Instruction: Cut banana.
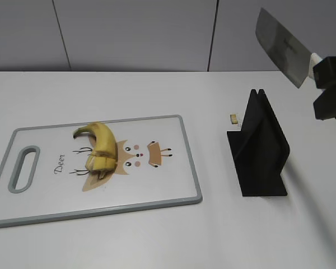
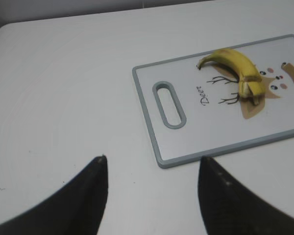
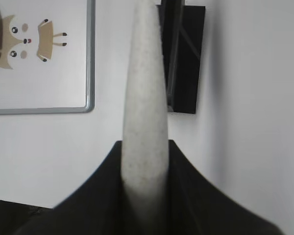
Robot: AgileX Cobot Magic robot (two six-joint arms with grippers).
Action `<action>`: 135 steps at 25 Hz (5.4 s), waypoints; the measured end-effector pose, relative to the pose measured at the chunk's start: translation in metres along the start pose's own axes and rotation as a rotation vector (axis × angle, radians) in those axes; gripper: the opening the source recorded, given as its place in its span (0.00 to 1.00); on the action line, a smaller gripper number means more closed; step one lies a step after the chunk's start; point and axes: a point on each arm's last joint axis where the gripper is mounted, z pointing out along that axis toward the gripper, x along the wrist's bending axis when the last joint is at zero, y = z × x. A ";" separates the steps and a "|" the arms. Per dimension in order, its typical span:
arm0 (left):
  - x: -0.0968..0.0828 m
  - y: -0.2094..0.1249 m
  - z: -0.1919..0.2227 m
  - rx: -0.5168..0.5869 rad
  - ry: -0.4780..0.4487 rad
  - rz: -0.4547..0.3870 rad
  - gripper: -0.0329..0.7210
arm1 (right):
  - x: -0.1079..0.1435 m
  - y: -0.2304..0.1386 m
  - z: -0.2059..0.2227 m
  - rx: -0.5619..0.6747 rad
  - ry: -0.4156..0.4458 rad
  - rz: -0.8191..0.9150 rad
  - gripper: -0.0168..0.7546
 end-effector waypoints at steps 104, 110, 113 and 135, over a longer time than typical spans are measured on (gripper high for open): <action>-0.001 -0.004 -0.007 -0.038 0.122 -0.069 0.78 | -0.064 -0.151 -0.052 -0.244 0.122 -0.430 0.73; -0.001 -0.004 -0.007 -0.038 0.122 -0.069 0.78 | -0.073 -0.171 -0.064 -0.347 0.145 -0.435 0.73; -0.001 -0.004 -0.007 -0.039 0.123 -0.069 0.78 | -0.076 -0.177 -0.070 -0.401 0.157 -0.436 0.73; -0.001 -0.004 -0.007 -0.041 0.124 -0.069 0.78 | -0.080 -0.194 -0.080 -0.593 -0.045 -0.189 0.73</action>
